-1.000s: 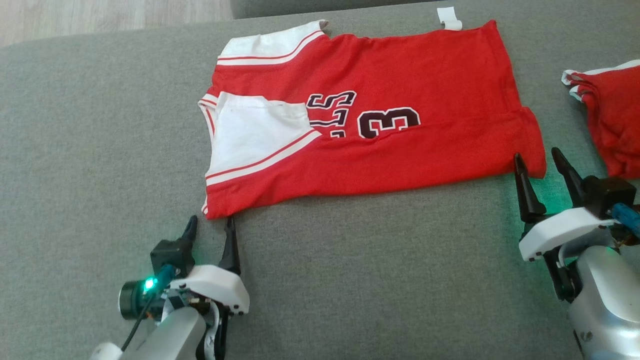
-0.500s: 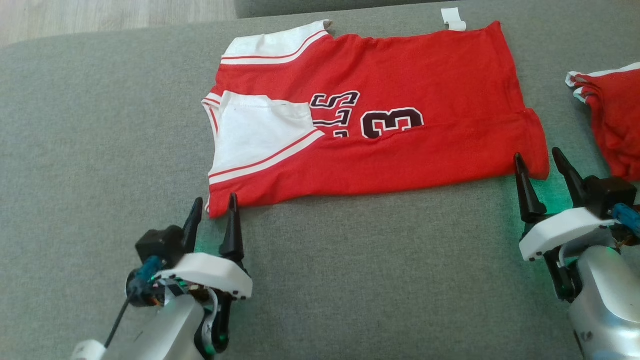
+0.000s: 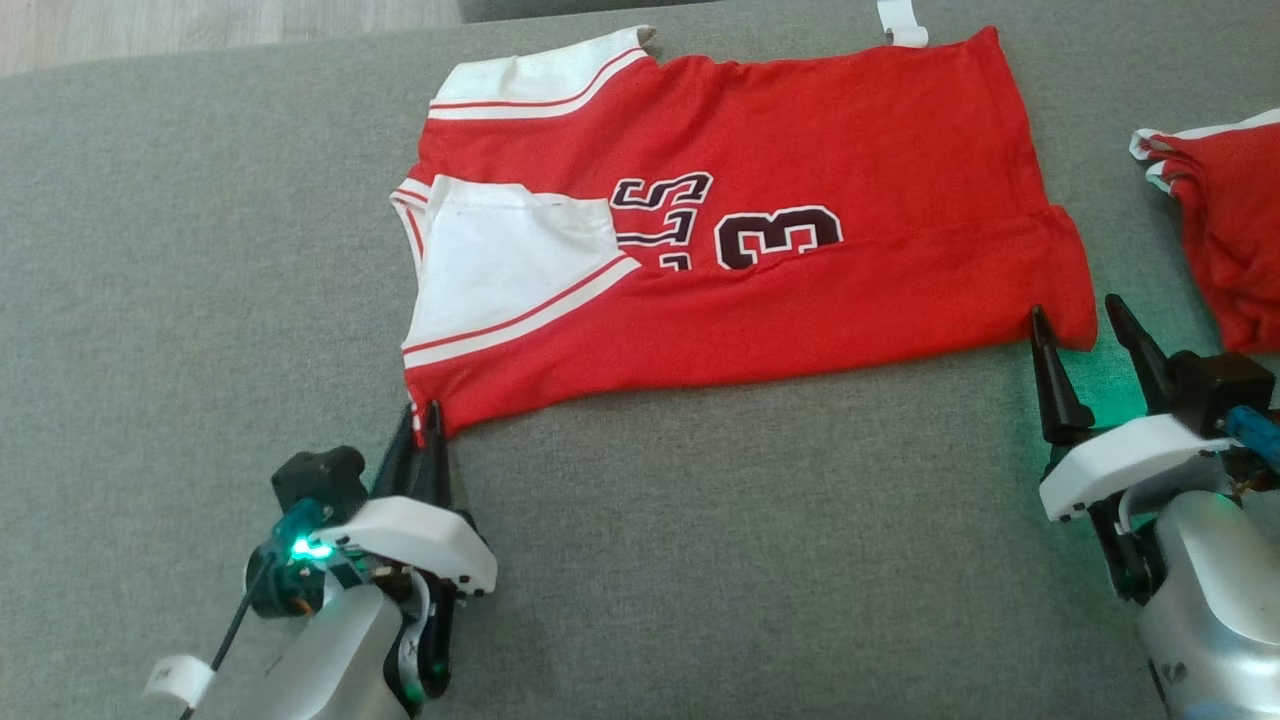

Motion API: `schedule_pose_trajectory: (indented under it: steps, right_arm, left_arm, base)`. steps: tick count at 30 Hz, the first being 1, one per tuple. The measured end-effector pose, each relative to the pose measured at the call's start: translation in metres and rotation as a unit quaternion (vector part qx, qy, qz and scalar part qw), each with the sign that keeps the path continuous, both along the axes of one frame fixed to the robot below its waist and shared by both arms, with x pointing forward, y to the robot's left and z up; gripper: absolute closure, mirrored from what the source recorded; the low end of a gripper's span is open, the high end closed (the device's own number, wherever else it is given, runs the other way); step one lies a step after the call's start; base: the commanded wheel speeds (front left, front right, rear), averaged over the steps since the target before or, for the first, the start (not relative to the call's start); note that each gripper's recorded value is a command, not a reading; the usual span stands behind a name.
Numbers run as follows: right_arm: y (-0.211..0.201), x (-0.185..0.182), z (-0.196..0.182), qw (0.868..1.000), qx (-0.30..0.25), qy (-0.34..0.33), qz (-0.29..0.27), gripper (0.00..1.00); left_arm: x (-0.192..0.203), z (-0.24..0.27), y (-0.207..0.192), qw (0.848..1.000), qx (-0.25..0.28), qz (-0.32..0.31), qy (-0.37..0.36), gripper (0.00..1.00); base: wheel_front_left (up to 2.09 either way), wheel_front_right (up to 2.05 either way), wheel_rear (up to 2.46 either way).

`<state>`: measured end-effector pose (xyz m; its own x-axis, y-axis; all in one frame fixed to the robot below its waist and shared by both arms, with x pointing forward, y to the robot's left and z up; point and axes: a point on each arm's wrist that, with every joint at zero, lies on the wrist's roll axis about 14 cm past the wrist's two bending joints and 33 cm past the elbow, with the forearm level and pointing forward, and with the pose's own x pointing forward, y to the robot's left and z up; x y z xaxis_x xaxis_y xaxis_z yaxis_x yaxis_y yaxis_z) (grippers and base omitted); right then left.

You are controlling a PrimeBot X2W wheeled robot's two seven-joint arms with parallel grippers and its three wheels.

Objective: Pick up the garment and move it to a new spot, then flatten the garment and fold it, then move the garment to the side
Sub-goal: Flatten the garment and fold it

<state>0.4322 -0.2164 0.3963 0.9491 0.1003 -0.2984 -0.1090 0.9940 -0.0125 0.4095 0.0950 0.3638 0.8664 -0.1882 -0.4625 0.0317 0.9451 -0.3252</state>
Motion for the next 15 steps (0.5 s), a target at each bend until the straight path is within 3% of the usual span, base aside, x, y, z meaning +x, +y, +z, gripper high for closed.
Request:
schedule_pose_trajectory:
  steps: [1,2,15]
  right_arm:
    - [0.000,0.000,0.000,1.000,0.000,0.000,0.000,0.00]
    - [0.000,0.000,0.000,1.000,0.000,0.000,0.000,0.00]
    - [-0.008,-0.004,-0.021,0.999,0.011,0.038,-0.024,0.00]
  left_arm:
    - [0.000,-0.001,0.000,1.000,0.001,-0.001,0.001,0.97]
    - [-0.001,-0.001,-0.002,1.000,0.001,-0.004,0.002,1.00]
    - [-0.001,0.010,0.000,0.999,0.027,-0.027,-0.030,1.00]
  base:
    - [0.00,0.00,0.00]
    - [0.00,0.00,0.00]
    - [0.00,0.00,0.00]
